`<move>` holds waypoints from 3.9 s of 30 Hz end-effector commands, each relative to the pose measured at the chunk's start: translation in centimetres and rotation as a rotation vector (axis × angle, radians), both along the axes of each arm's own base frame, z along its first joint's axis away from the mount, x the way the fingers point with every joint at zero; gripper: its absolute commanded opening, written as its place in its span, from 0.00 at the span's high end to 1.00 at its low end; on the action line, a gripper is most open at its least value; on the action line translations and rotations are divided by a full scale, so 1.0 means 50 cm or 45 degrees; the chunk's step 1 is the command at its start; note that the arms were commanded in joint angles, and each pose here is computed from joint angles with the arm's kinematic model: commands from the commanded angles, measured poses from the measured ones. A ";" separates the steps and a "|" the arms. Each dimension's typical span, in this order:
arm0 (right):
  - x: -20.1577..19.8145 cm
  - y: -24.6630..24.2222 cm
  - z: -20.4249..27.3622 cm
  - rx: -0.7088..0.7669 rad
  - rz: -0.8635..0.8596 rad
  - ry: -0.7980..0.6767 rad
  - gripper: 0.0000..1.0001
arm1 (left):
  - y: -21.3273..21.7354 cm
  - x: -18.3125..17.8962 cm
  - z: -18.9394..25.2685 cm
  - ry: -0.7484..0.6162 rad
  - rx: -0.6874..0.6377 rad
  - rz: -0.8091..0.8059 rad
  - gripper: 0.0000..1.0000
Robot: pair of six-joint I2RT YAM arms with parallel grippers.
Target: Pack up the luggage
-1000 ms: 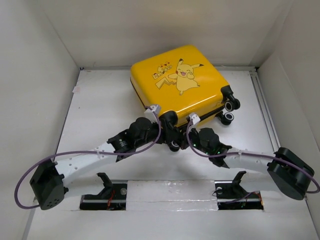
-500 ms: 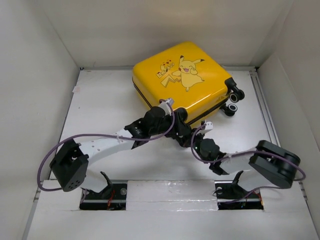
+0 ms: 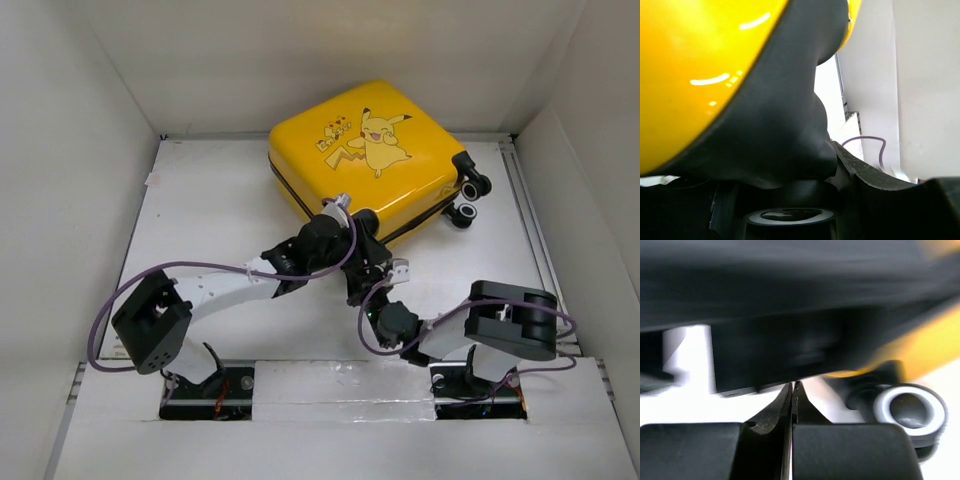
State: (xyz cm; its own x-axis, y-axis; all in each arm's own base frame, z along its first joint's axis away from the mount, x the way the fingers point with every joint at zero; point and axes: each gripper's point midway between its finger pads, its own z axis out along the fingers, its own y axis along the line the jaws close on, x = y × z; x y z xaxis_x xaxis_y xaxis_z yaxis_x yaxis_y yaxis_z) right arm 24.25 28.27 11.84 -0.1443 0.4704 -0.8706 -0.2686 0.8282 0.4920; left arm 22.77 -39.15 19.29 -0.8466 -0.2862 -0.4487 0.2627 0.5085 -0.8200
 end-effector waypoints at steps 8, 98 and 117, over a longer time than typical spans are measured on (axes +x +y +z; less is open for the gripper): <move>-0.157 0.119 0.091 -0.125 0.518 -0.184 1.00 | -0.043 0.014 0.434 -0.519 -0.670 0.023 1.00; 0.132 -0.246 0.193 -0.612 0.310 0.284 1.00 | 0.151 0.195 -0.100 -0.647 0.678 0.435 1.00; -0.031 -0.058 0.186 -0.558 0.738 0.200 1.00 | 0.456 0.134 -0.012 -0.442 0.403 0.966 0.00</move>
State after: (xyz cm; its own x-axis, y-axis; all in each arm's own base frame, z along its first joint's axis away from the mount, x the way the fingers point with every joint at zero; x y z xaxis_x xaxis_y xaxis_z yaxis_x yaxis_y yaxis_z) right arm 27.29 21.08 20.52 -0.3773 -0.1021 -0.9204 -0.5442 0.8286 0.1312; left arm 31.17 -18.00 15.28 -0.3670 -0.4291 -0.8254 -0.0283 0.8920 -0.4511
